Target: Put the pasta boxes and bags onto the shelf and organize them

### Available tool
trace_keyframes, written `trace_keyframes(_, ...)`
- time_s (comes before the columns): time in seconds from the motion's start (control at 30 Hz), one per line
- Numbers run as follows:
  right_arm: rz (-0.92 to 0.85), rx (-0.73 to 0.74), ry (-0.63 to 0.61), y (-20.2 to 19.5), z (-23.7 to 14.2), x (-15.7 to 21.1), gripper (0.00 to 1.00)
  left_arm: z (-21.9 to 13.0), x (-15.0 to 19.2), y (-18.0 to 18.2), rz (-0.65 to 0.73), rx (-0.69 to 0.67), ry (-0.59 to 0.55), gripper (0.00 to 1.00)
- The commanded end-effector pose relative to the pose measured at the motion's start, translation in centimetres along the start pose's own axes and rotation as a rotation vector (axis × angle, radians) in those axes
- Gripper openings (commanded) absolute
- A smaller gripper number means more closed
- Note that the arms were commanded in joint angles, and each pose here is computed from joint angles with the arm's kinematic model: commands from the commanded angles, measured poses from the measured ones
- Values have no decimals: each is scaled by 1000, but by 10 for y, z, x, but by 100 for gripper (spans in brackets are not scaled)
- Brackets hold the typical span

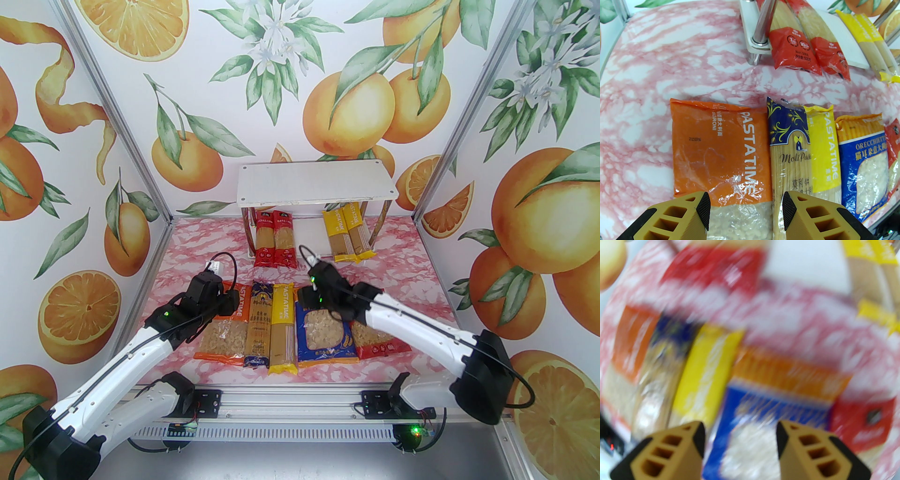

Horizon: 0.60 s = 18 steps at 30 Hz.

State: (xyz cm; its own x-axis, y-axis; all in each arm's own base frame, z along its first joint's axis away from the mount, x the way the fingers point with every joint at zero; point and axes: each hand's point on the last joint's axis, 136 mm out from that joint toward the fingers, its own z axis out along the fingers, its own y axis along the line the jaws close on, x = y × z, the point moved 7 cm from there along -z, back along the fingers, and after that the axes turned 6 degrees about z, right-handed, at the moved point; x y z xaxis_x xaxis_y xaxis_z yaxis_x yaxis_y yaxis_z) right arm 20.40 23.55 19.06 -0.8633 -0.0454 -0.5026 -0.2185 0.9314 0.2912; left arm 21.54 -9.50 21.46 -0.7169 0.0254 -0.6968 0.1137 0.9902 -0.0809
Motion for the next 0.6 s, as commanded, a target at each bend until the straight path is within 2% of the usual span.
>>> trace_keyframes(0.0,153,4,5,5,7,17,60,0,-4,-1,-17,20,-32,58)
trace_keyframes(0.07,143,-35,53,34,27,37,65,-1,-9,-10,-4,100,-44,61)
trace_keyframes(0.27,76,-79,160,72,54,53,67,-9,-13,-10,10,111,-68,64)
trace_keyframes(0.57,74,99,181,64,66,72,71,-15,-9,-6,24,100,-73,66)
